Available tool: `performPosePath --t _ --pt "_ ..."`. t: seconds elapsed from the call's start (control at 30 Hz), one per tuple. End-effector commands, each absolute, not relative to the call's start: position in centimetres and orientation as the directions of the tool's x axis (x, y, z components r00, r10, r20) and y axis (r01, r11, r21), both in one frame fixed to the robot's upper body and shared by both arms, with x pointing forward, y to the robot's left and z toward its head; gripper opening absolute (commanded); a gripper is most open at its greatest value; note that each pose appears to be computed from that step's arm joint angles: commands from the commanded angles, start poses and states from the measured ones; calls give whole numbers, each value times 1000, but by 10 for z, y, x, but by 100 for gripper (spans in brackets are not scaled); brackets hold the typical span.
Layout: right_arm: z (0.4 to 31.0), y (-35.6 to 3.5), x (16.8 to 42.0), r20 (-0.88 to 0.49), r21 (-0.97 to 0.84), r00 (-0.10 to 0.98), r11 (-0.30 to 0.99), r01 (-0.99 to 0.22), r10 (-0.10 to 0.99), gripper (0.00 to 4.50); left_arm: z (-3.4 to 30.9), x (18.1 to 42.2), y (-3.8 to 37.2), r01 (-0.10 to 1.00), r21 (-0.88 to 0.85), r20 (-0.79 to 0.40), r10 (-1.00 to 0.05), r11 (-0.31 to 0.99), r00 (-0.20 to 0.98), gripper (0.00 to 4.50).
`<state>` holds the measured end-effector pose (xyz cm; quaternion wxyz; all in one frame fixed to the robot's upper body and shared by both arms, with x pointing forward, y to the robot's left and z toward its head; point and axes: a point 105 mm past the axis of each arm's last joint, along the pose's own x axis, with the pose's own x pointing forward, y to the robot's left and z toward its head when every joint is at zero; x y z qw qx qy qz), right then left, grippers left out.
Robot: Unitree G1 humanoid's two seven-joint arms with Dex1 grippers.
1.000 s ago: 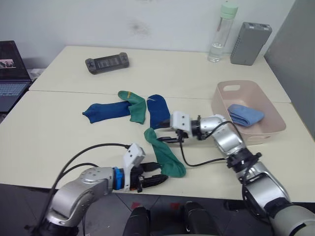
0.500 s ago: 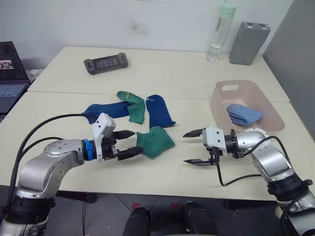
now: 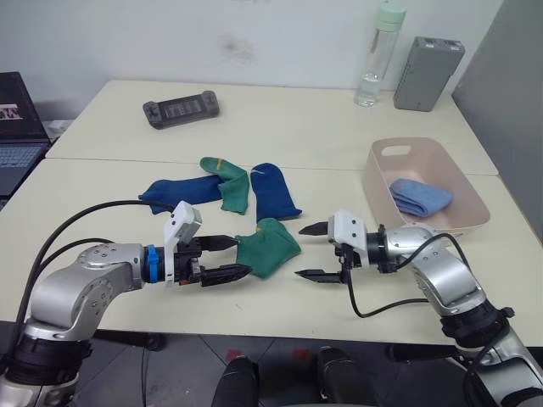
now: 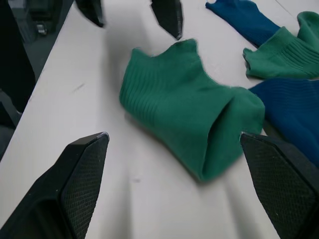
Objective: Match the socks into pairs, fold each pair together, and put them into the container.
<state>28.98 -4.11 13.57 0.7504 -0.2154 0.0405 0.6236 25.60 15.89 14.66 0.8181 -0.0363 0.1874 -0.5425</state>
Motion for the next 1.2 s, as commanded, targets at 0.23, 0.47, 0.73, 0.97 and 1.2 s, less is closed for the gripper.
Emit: performPosePath --t 0.23,0.47,0.73,0.97,1.2 --pt "137 -25 298 -341 -181 184 128 -975 922 448 171 237 160 844 -407 -128 -937 348 325 447" --pt "134 -16 299 -353 -122 163 127 -984 921 448 165 236 159 841 -396 -164 -930 368 329 447" --pt "138 -13 305 -351 -94 157 132 -987 923 319 157 231 159 857 -371 -221 -930 358 293 450" --pt "138 -16 306 -357 -102 148 119 -988 922 69 158 233 160 861 -357 -223 -928 362 297 450" --pt "146 -36 303 -332 -125 168 134 -983 928 1 143 236 183 839 -292 -315 -875 459 369 450"
